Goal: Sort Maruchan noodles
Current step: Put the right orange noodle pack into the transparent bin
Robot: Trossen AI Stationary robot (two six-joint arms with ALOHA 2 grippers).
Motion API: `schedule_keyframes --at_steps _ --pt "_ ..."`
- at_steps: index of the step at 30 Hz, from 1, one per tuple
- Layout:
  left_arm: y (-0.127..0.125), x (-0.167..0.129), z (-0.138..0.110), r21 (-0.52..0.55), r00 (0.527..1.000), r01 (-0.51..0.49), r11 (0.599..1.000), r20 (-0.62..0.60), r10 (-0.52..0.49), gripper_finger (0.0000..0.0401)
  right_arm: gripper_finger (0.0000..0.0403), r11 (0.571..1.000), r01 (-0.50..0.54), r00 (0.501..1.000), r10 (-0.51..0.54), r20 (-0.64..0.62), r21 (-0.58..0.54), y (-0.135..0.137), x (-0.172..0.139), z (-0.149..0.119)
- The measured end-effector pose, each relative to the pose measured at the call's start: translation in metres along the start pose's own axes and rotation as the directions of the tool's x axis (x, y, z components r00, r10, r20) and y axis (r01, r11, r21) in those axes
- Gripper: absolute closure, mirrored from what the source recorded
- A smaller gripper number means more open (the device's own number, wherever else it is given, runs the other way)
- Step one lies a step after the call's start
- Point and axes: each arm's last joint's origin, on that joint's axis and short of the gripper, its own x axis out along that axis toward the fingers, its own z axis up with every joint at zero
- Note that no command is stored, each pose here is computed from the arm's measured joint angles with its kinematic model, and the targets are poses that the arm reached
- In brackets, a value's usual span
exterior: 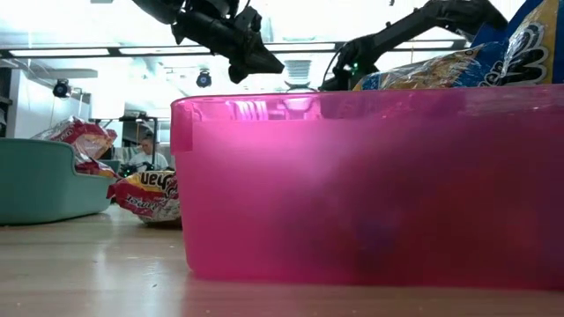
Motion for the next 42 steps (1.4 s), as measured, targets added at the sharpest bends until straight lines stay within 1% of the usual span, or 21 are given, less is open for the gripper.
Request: schedule_keyframes --at_steps 4,6,10,12,14,17,21,24,26,29,32,35,39,42 --pt "0.000 0.000 0.000 -0.001 1.000 0.000 1.000 0.000 0.000 0.0365 0.0386 1.000 0.001 1.000 -0.001 -0.006 -0.001 -0.002 0.014 0.009" --pt "0.000 0.000 0.000 -0.007 1.000 0.000 1.000 0.000 0.000 0.0365 0.0377 1.000 0.001 1.000 -0.001 -0.004 0.002 -0.002 0.018 0.012" --pt "0.000 0.000 0.000 -0.017 1.000 0.000 1.000 0.000 0.000 0.0365 0.0339 1.000 0.002 1.000 -0.002 0.009 0.003 -0.003 0.021 0.015" --pt "0.000 0.000 0.000 -0.018 1.000 0.000 1.000 0.000 0.000 0.0365 0.0318 0.999 0.038 0.999 -0.039 0.017 0.014 -0.004 0.021 0.016" --pt "0.000 0.000 0.000 -0.021 1.000 -0.004 1.000 -0.001 0.004 0.0365 0.0297 0.997 0.077 0.997 -0.077 0.025 0.018 -0.004 0.019 0.015" --pt "0.000 0.000 0.000 -0.026 1.000 -0.008 1.000 -0.001 0.008 0.0365 0.0275 0.996 0.084 0.995 -0.086 0.051 0.040 -0.002 0.010 0.011" --pt "0.000 0.000 0.000 -0.026 1.000 -0.016 1.000 -0.002 0.016 0.0365 0.0264 0.997 0.075 0.991 -0.078 0.106 0.032 0.002 -0.006 0.011" --pt "0.001 0.001 0.000 -0.022 1.000 -0.018 1.000 -0.003 0.018 0.0365 0.0277 0.997 0.066 0.987 -0.070 0.146 0.036 0.007 -0.011 0.013" --pt "0.001 0.001 0.000 -0.020 1.000 -0.019 1.000 -0.002 0.018 0.0365 0.0295 0.998 0.060 0.983 -0.065 0.169 0.035 0.010 -0.011 0.015" --pt "0.001 0.000 0.000 -0.019 1.000 -0.031 0.999 -0.003 0.031 0.0365 0.0328 0.998 0.061 0.983 -0.065 0.170 0.031 0.017 -0.008 0.015" --pt "0.002 0.000 0.000 -0.018 0.999 -0.044 0.999 -0.004 0.044 0.0365 0.0359 0.998 0.068 0.982 -0.068 0.175 0.008 0.028 -0.004 0.014" --pt "0.002 0.000 0.000 -0.018 0.999 -0.045 0.999 -0.004 0.045 0.0365 0.0385 0.998 0.070 0.976 -0.070 0.206 0.008 0.040 0.000 0.015" --pt "0.002 0.000 0.000 -0.018 0.999 -0.046 0.999 -0.004 0.045 0.0365 0.0394 0.990 0.140 0.953 -0.138 0.269 0.010 0.052 0.005 0.017" --pt "0.002 0.000 0.000 -0.018 0.999 -0.046 0.999 -0.004 0.045 0.0365 0.0394 0.982 0.190 0.944 -0.187 0.273 0.015 0.056 0.011 0.016"
